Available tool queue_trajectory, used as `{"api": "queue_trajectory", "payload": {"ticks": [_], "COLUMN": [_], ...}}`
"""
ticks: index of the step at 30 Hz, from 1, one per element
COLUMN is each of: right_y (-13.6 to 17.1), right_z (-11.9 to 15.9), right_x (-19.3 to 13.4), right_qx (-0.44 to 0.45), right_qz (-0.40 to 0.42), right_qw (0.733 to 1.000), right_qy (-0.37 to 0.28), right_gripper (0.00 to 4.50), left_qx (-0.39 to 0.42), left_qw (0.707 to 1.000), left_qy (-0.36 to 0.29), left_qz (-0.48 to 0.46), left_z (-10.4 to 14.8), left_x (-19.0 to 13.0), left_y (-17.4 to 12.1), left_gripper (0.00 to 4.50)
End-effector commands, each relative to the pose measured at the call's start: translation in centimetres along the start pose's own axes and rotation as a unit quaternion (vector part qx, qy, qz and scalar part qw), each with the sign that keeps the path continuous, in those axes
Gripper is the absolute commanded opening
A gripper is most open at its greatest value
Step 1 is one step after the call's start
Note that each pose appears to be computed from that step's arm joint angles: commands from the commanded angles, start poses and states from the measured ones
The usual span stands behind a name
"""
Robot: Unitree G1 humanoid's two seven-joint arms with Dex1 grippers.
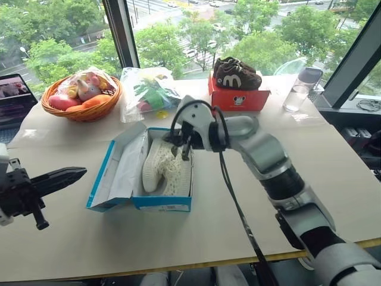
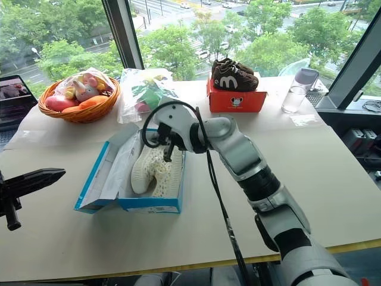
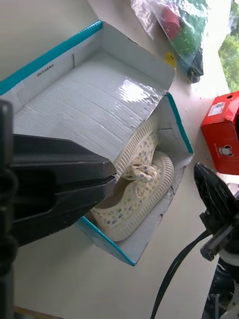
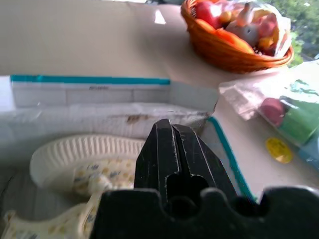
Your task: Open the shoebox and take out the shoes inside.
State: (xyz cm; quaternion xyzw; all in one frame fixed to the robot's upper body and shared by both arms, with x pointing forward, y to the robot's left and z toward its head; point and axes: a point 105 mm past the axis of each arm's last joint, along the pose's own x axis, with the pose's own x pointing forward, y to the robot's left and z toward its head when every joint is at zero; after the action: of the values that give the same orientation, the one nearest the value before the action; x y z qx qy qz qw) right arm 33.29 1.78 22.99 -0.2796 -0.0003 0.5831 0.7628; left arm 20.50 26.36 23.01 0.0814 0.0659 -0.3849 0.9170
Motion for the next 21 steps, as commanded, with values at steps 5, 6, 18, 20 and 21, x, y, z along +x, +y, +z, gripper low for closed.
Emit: {"api": "queue_trajectory", "payload": {"ticks": [5, 6, 18, 20, 21], "right_y": [1.9, 2.3, 2.6, 2.0, 1.7], "right_z": [0.2, 0.3, 0.2, -0.3, -0.5], "right_x": [0.1, 0.1, 1.4, 1.9, 2.1], "right_qx": [-0.031, -0.032, -0.071, -0.084, -0.087], "right_qz": [0.048, 0.058, 0.059, 0.043, 0.037], "right_qw": [0.998, 0.998, 0.994, 0.993, 0.993], "right_qy": [0.025, 0.022, 0.055, 0.07, 0.074], "right_gripper": [0.78, 1.16, 4.46, 4.46, 4.46], "left_qx": [0.04, 0.041, 0.048, 0.051, 0.053], "left_qw": [0.998, 0.998, 0.994, 0.994, 0.994], "left_qy": [0.008, 0.013, 0.019, 0.019, 0.018], "left_qz": [-0.05, -0.055, -0.093, -0.097, -0.098], "left_z": [0.0, -0.1, -0.4, -0.2, -0.1], "left_x": [1.4, 1.6, 2.5, 2.3, 2.3], "left_y": [0.8, 0.9, 0.4, 0.2, 0.2], "left_gripper": [0.0, 0.0, 0.0, 0.0, 0.0]}}
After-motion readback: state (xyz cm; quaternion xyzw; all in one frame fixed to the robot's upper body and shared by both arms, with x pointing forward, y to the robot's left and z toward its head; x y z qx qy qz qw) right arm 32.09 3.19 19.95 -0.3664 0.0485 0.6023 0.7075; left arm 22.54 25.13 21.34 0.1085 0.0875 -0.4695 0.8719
